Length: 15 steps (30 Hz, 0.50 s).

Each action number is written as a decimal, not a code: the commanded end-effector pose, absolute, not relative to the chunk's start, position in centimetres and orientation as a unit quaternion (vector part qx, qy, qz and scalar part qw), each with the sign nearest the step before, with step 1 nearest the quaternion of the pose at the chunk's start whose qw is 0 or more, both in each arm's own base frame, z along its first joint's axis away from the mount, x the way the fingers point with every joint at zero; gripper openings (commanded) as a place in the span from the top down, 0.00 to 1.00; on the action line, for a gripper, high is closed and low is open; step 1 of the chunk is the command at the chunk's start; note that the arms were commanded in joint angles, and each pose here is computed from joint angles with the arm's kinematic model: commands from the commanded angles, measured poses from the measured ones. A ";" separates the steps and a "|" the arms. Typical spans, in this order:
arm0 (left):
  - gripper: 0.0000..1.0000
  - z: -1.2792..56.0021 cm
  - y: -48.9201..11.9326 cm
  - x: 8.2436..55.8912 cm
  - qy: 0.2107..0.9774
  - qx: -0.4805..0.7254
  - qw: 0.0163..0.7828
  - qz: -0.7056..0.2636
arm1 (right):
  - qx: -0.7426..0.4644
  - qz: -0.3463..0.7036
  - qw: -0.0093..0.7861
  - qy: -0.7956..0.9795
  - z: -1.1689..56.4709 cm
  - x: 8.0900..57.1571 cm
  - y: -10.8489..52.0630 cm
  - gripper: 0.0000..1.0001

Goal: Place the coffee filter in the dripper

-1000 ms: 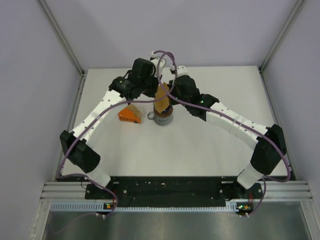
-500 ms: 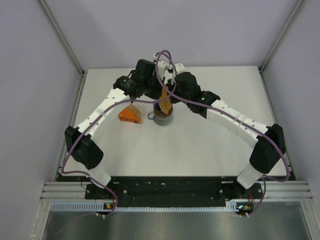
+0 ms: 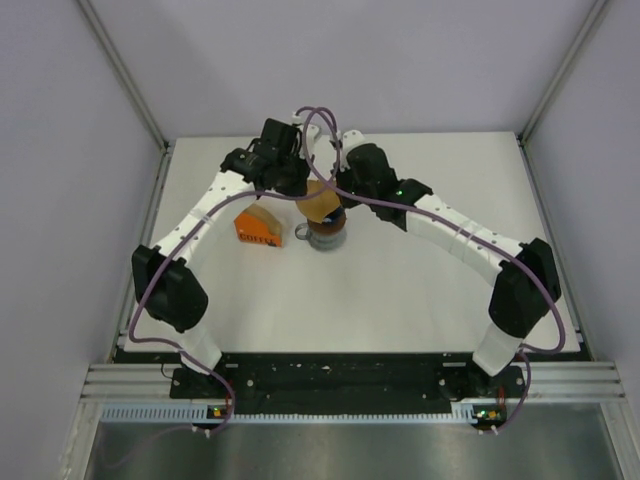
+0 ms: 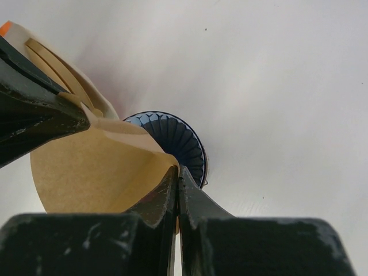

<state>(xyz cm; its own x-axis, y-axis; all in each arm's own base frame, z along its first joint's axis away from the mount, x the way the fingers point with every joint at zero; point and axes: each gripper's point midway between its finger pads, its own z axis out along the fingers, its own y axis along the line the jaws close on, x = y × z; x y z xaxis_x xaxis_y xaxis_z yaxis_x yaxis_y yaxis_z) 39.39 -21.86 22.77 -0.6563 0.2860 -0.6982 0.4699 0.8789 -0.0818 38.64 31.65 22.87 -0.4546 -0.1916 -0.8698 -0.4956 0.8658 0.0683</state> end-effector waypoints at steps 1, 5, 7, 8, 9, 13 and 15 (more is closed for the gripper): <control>1.00 20.4 -21.9 39.0 0.911 0.223 0.324 -0.128 | -0.206 0.168 0.496 0.827 24.7 39.8 31.8 1.00; 1.00 20.1 -22.5 39.1 0.910 0.228 0.316 -0.139 | -0.202 0.185 0.491 0.827 24.8 39.9 32.0 0.83; 1.00 20.4 -22.7 39.2 0.909 0.231 0.318 -0.142 | -0.205 0.198 0.494 0.821 25.8 39.9 32.2 0.70; 1.00 20.3 -22.9 39.3 0.908 0.232 0.317 -0.144 | -0.207 0.204 0.498 0.817 26.3 39.9 32.3 0.67; 1.00 20.3 -22.9 39.3 0.908 0.232 0.316 -0.146 | -0.211 0.208 0.505 0.811 27.2 39.8 32.4 0.65; 1.00 20.1 -23.3 39.4 0.909 0.235 0.309 -0.153 | -0.220 0.222 0.527 0.791 30.2 39.5 32.4 0.56; 1.00 20.1 -23.4 39.4 0.908 0.236 0.309 -0.155 | -0.218 0.228 0.535 0.783 31.2 39.4 32.4 0.54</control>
<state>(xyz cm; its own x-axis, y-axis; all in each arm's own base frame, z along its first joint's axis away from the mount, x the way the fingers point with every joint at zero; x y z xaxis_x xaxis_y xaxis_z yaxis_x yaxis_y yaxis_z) 39.00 -22.90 19.68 -0.7016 0.3321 -0.6304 0.5118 0.8504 -0.1217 39.48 31.46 23.58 -0.4754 -0.1822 -0.8607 -0.5236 0.8448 0.1104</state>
